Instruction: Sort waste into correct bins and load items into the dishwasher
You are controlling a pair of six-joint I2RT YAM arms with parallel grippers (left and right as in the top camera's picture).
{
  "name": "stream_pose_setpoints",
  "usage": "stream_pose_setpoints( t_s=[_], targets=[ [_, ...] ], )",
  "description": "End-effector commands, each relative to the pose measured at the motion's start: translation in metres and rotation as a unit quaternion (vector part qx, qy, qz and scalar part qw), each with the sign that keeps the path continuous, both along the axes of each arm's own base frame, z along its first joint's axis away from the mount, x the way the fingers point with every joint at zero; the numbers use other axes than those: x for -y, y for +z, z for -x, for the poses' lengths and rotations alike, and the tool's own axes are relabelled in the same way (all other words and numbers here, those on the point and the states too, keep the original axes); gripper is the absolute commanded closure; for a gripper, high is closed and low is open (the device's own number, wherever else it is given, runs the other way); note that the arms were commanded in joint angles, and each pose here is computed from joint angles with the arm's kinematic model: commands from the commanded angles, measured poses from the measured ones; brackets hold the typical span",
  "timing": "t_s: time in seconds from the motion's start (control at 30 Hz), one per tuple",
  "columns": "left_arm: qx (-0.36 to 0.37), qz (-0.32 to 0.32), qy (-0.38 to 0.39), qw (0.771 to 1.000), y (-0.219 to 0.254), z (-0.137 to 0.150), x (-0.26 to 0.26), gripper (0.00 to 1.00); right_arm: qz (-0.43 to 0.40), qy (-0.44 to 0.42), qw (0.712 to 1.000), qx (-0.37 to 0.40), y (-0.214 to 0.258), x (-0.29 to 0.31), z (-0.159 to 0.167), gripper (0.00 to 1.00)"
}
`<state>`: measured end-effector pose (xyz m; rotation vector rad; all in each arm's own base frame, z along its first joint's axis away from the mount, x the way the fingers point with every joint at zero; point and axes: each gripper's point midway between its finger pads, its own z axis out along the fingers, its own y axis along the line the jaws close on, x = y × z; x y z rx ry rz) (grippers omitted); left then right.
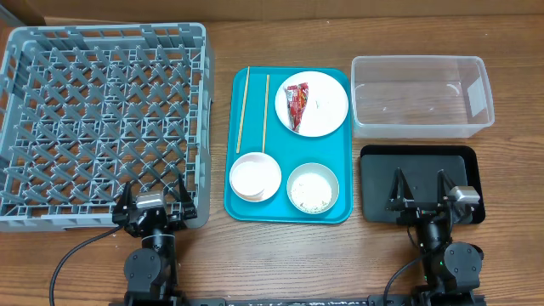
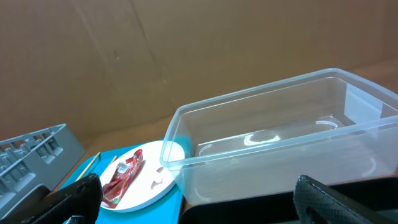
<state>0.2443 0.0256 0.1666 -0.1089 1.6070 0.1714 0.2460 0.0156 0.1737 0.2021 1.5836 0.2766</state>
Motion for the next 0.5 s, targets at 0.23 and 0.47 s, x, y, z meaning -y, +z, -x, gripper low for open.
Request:
stream_pose_setpoints(
  t_s=[0.23,0.47],
  targets=[
    [-0.021,0.012,-0.187,0.982,-0.011,0.001,0.064,0.00,-0.003,0.070,0.998,0.001,-0.002,-0.024,0.003,0.00],
    [0.065,0.102,-0.286,0.950,0.047,0.014,0.096,0.00,-0.059,0.108,0.992,0.002,0.020,-0.036,0.010,0.00]
  ],
)
